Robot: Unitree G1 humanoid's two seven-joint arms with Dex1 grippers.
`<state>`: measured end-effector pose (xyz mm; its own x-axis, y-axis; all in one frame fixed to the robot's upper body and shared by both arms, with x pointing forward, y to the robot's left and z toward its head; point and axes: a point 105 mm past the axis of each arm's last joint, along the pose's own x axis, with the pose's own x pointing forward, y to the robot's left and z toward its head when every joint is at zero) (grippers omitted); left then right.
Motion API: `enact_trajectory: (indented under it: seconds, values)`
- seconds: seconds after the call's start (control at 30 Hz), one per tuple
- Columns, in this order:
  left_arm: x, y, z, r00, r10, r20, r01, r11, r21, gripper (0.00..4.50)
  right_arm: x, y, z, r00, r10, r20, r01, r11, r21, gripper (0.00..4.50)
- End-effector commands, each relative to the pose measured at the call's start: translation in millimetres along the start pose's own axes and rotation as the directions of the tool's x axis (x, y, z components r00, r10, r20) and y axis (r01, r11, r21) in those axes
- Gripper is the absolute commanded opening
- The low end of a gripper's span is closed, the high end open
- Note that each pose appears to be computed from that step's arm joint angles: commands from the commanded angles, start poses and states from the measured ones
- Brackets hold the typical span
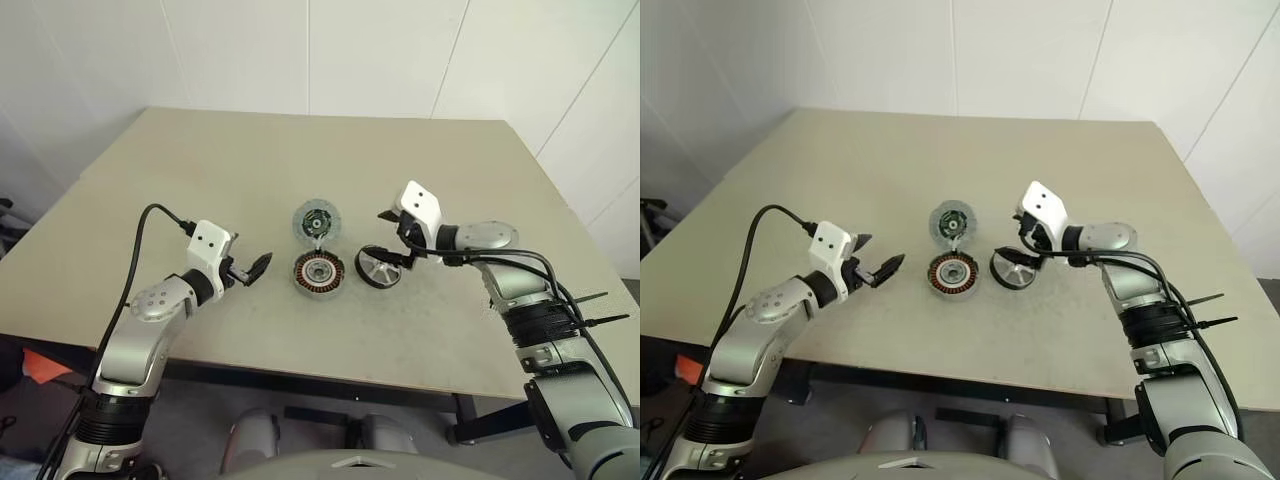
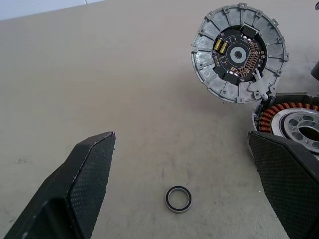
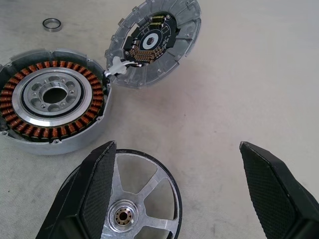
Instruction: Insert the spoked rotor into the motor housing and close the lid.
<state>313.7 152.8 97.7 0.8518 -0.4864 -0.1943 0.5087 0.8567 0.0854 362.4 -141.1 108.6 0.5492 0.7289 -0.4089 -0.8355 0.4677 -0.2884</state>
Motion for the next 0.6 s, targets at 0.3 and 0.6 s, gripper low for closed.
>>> enact_trajectory:
  seconds: [0.3,0.6]
  values:
    - [-3,5,15,0.999,0.022,0.047,-0.024,0.999,0.032,4.5,2,-16,18,0.995,-0.074,0.069,0.077,0.996,-0.043,4.47]
    - [5,8,-6,0.997,0.056,-0.049,-0.054,0.998,0.034,4.5,2,-16,18,0.994,-0.084,0.074,0.088,0.995,-0.044,4.47]
